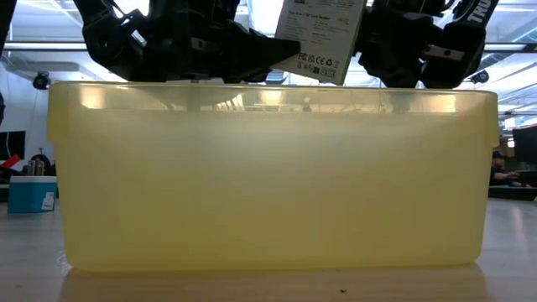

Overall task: Pick and place items into bin
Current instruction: Put the right card reader box into the black bin

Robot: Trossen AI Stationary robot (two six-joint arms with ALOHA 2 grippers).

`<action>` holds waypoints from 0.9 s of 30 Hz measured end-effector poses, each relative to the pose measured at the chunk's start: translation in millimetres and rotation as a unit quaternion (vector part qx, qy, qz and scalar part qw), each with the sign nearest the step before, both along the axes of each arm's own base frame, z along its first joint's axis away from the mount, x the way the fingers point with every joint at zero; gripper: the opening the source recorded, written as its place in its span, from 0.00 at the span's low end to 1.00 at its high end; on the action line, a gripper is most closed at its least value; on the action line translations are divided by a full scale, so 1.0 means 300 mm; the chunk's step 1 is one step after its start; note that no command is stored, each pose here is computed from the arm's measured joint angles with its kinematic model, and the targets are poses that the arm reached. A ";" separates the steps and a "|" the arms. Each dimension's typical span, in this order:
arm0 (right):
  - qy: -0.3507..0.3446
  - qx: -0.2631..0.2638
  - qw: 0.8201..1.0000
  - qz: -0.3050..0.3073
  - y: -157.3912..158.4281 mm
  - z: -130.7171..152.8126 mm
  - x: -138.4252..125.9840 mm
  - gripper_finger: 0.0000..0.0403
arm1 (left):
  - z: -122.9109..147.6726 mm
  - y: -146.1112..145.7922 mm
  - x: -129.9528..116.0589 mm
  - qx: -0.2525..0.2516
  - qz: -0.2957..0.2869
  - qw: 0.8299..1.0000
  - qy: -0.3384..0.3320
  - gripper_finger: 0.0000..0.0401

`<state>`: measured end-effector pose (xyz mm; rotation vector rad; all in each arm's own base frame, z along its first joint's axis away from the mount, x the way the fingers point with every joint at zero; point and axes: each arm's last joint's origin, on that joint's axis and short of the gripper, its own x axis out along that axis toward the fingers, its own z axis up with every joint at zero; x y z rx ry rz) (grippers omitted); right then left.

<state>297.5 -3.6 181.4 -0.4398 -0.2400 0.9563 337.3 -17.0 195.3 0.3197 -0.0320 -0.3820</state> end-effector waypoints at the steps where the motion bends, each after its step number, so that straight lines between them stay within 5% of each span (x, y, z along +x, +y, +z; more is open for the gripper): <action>1: 0.000 0.000 1.000 0.001 0.000 0.000 0.000 0.29 | 0.000 0.000 0.000 0.000 0.000 1.000 0.000 0.07; 11: 0.012 0.009 1.000 -0.001 -0.008 0.003 -0.002 0.39 | -0.001 0.000 -0.003 -0.001 -0.001 1.000 -0.001 0.07; 27: 0.024 0.016 0.999 -0.042 -0.062 0.000 -0.007 0.34 | 0.045 0.003 -0.040 -0.004 0.005 0.999 0.039 0.07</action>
